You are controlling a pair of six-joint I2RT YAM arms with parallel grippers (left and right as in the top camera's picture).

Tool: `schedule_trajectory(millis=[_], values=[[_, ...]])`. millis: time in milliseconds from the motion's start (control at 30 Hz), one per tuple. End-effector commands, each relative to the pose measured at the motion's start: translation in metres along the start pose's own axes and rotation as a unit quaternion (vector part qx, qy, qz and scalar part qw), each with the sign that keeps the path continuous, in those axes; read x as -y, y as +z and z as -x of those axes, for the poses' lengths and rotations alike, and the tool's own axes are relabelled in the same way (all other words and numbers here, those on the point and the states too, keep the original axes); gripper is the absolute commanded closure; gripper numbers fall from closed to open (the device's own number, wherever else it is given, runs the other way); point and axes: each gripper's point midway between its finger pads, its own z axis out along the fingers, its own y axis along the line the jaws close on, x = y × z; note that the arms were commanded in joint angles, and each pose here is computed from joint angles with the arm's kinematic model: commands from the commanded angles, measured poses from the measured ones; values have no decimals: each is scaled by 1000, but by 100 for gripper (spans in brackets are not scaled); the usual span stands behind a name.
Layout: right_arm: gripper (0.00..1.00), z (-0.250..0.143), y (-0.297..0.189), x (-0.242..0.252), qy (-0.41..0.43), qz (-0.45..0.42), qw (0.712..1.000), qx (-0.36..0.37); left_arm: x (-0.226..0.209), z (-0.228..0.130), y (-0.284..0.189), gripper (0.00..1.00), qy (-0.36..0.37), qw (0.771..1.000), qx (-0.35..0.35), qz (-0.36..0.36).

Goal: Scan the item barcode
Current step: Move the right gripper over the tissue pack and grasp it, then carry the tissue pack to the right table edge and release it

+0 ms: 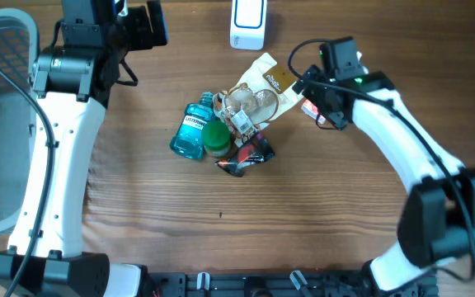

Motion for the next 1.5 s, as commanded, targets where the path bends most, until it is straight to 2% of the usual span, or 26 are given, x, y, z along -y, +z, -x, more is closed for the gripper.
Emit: schedule_trajectory(millis=[0, 267, 600, 800, 1033, 1100, 1233, 1333, 1400, 1467], values=[[0, 4, 25, 6, 12, -35, 999, 1, -7, 1, 0, 0, 12, 1000, 2, 18], [0, 13, 38, 27, -9, -91, 995, 31, -9, 0, 0, 0, 23, 1000, 1, 20], [0, 14, 66, 28, -41, -72, 997, 2, -9, -3, 4, 0, 24, 1000, -4, 20], [0, 18, 73, 22, -47, -59, 997, 11, -10, -11, 8, 0, 25, 999, -15, 22], [1, 11, 83, 29, -50, -70, 996, -5, -10, -12, 8, 0, 25, 999, -17, 22], [4, 4, 91, 32, -50, -75, 996, -19, -10, -12, 8, 0, 25, 999, -18, 22], [31, 0, 95, 36, -51, -80, 995, -28, -11, -14, 8, 0, 25, 999, -22, 22], [44, 2, 95, 34, -50, -77, 995, -25, -11, -16, 8, 0, 26, 999, -25, 23], [51, 4, 94, 36, -58, -78, 995, -23, -11, -17, 7, 0, 26, 999, -27, 23], [51, 6, 91, 39, -59, -83, 995, -23, -11, -18, 7, 0, 26, 999, -29, 23]])
